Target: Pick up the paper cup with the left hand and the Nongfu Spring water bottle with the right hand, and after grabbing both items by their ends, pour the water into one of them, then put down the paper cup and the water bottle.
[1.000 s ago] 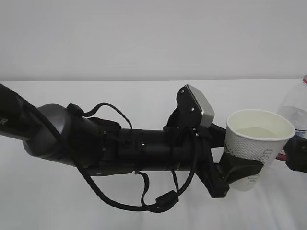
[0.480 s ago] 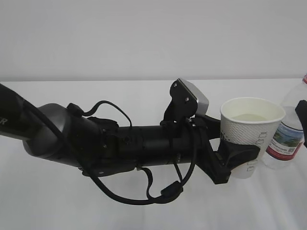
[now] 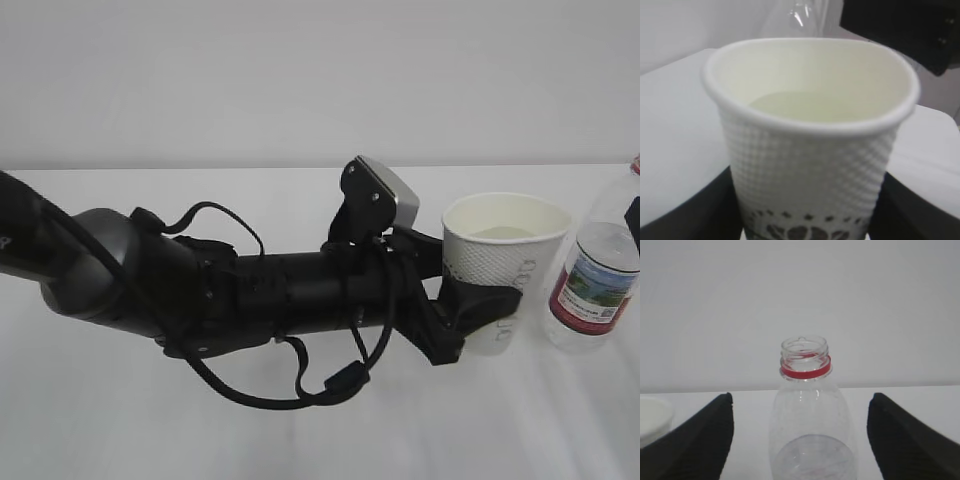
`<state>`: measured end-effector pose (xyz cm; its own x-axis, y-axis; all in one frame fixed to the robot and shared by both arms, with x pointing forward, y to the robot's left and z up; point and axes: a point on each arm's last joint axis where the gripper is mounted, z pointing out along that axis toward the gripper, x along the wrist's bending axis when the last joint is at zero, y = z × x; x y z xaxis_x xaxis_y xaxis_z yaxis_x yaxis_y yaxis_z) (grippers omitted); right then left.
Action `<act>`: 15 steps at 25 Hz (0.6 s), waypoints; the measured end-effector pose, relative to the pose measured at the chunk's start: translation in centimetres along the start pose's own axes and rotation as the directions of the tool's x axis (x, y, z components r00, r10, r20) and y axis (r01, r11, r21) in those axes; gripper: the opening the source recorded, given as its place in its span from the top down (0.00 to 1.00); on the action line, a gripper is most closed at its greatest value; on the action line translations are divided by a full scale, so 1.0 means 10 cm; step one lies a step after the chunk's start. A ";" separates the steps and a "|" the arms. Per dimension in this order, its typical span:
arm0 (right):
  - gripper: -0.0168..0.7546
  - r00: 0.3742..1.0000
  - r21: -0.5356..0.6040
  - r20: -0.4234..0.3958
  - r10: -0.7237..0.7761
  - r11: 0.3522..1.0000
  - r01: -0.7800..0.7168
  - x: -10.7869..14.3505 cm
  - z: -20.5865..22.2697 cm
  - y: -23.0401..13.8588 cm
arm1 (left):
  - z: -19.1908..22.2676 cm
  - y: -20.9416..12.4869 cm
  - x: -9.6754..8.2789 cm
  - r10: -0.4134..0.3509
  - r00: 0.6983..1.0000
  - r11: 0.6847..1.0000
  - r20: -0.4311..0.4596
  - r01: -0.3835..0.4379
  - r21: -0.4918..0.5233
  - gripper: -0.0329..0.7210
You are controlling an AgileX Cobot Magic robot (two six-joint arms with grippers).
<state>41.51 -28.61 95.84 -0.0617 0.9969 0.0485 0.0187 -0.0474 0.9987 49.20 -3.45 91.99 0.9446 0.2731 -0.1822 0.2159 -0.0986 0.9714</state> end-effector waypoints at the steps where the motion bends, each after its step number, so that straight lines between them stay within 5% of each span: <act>1: 0.16 1.000 0.000 0.000 0.000 1.000 0.000 0.00 0.00 0.00 | -0.02 0.01 0.04 0.004 1.000 1.000 -0.011 -0.004 -0.002 0.31; 15: 0.16 1.000 0.055 0.002 0.000 0.999 0.000 0.00 0.00 -0.05 | -0.17 0.04 0.37 0.057 0.993 0.998 -0.100 -0.059 -0.013 0.32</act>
<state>41.48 -28.61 95.35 -0.0595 0.9971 0.0484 0.0731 -0.0440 0.9963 52.32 -0.86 92.01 0.9260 0.3610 -0.1100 0.1564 -0.1017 0.9824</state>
